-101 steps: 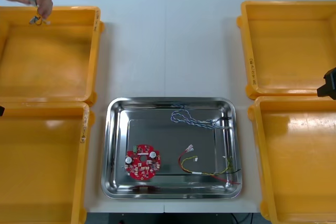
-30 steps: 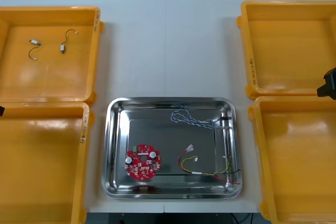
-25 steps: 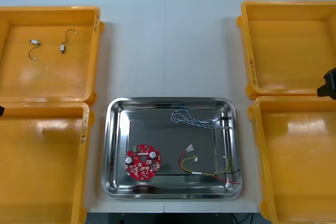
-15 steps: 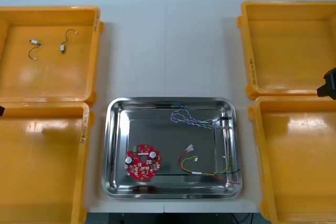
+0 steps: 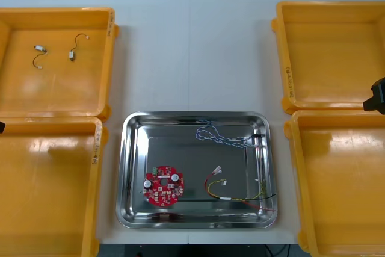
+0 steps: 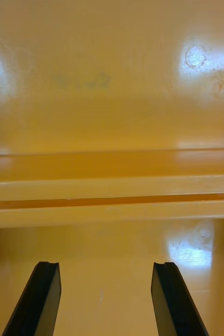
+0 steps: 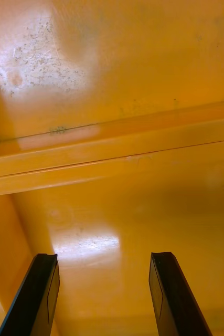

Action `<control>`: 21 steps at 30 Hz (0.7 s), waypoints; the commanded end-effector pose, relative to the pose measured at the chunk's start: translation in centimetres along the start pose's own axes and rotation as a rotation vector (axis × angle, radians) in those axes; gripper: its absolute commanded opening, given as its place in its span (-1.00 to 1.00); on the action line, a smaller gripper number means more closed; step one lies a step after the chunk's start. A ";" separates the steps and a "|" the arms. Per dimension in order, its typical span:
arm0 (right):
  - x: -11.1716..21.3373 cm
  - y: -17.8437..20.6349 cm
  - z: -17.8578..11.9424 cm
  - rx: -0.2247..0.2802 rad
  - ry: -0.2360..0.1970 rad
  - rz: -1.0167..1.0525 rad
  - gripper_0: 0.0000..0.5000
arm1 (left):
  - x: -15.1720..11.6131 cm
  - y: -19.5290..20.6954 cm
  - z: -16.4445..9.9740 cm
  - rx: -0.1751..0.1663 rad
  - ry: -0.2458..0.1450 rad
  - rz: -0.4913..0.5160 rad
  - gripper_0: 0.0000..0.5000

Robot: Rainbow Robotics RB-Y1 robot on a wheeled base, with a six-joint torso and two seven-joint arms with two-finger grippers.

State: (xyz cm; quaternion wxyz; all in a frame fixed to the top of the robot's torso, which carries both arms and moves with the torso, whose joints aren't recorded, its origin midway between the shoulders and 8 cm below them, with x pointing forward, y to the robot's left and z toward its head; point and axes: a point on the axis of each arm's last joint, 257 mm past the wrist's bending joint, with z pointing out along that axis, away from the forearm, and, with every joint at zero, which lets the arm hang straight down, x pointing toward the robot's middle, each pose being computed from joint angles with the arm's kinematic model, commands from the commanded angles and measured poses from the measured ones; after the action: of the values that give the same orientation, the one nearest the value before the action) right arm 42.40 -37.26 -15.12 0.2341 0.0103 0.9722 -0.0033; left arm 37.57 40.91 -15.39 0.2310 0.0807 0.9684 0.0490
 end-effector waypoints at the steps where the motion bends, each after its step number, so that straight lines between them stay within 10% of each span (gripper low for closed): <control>1: -0.9 -1.7 -1.8 0.043 -0.040 -0.029 1.00 | 0.6 0.4 0.0 -0.008 0.006 0.016 1.00; 21: -0.9 -1.7 -1.8 0.043 -0.040 -0.029 1.00 | 0.6 0.4 0.0 -0.008 0.006 0.016 1.00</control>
State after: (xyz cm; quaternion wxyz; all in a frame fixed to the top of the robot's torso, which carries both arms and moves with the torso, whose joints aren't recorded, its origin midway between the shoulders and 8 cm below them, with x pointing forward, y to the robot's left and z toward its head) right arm 42.40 -37.26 -15.12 0.2341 0.0103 0.9722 -0.0033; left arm 37.57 40.91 -15.39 0.2310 0.0807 0.9684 0.0490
